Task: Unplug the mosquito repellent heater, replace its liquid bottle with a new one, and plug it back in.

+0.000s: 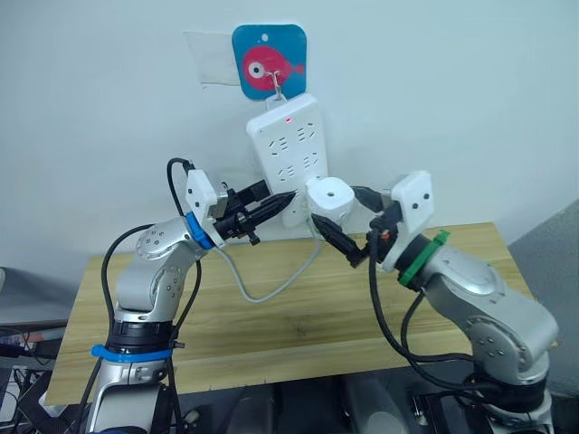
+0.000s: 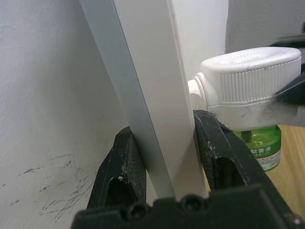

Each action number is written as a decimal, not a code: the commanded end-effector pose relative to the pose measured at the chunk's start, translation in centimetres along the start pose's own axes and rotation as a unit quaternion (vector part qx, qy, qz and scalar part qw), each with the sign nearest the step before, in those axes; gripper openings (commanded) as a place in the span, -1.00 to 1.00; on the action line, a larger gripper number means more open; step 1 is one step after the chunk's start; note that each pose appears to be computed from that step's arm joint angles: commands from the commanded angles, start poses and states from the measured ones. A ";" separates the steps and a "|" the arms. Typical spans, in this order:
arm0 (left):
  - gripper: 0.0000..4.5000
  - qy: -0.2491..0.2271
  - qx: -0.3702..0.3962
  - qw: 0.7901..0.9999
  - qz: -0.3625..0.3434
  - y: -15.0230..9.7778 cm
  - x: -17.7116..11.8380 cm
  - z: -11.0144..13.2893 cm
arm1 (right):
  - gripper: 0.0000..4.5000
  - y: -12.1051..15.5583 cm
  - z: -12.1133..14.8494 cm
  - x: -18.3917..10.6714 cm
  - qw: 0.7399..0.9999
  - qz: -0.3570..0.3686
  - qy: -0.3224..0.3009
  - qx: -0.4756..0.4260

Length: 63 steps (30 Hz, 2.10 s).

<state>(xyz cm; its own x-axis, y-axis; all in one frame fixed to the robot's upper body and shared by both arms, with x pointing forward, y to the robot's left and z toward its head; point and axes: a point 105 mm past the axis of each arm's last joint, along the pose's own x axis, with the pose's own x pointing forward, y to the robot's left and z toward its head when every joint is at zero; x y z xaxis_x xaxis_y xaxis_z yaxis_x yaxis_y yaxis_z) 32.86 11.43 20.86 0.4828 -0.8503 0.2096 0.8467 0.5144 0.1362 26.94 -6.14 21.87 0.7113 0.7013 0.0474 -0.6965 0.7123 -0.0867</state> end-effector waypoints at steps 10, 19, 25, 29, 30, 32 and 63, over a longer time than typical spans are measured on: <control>0.73 0.035 0.047 0.998 -0.005 1.2 -1.2 -0.1 | 1.00 -0.9 -0.8 -3.0 0.993 0.088 0.043 -0.066; 1.00 0.091 0.063 0.993 0.036 0.2 -7.7 0.9 | 0.84 -0.8 -1.6 -2.8 0.978 0.193 0.046 -0.058; 1.00 0.063 0.102 0.991 -0.065 -6.8 -7.7 1.6 | -0.01 0.9 -2.0 -2.0 0.970 0.236 0.028 -0.057; 1.00 0.060 0.100 0.991 -0.064 -8.1 -8.3 1.5 | -0.65 1.4 -2.0 -1.1 0.971 0.228 0.009 -0.071; 1.00 0.056 0.098 0.992 -0.059 -8.2 -8.4 1.6 | -0.82 1.3 -2.0 -0.9 0.973 0.218 0.004 -0.078; 1.00 0.046 0.099 0.993 -0.048 -8.2 -8.3 1.8 | -0.99 1.1 -1.6 -0.4 0.975 0.201 -0.012 -0.089; 1.00 0.027 0.078 0.996 -0.034 -8.1 -7.0 2.2 | -0.99 -0.5 -2.0 0.8 0.986 0.101 -0.008 -0.132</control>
<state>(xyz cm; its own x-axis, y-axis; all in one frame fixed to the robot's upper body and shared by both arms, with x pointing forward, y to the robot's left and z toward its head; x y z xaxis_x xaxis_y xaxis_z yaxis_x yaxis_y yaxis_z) 22.84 14.11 19.83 0.4761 -0.8704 0.1253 0.8247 0.4914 0.2801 28.18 -5.94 19.13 0.5583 0.8295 -0.0149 -0.7875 0.5243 -0.3239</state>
